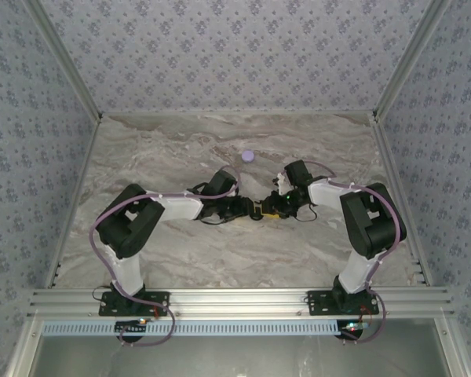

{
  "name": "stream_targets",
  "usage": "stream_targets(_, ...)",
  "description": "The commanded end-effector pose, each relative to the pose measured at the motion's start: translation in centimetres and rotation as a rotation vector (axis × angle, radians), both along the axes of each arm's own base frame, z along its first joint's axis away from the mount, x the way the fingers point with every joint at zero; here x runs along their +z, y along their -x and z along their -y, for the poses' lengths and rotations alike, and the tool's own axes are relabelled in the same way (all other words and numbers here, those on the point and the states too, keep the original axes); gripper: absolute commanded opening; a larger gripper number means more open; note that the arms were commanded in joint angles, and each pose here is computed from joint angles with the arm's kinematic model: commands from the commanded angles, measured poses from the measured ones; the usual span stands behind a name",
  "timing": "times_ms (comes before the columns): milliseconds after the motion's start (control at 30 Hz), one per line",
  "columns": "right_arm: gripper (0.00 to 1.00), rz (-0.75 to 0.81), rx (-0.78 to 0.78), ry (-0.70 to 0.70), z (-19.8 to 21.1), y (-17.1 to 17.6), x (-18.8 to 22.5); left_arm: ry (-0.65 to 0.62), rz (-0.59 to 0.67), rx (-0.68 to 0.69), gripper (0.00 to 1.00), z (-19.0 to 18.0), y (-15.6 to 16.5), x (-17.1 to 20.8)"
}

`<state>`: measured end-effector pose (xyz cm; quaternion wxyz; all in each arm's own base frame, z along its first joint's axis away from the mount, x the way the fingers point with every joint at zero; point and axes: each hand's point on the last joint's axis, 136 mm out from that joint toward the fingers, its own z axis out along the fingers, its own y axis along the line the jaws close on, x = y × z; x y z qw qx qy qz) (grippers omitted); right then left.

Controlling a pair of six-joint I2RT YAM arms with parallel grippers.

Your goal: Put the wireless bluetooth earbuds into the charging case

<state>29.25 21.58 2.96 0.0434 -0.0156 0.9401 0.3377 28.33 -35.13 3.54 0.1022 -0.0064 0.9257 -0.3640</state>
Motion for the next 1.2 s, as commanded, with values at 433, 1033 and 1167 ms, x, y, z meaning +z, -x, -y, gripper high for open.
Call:
stream_targets(433,0.22,-0.051,-0.019,0.004,0.2,-0.1,-1.3,0.113,-0.035,-0.041,0.41,2.5,0.5,0.5)
stream_targets(1033,0.19,-0.089,-0.029,0.019,0.5,0.3,-2.3,0.21,-0.024,-0.033,0.38,3.4,0.3,1.6)
stream_targets(1167,0.19,-0.094,-0.026,0.023,0.6,0.4,-2.5,0.201,-0.032,-0.026,0.41,3.2,0.4,1.2)
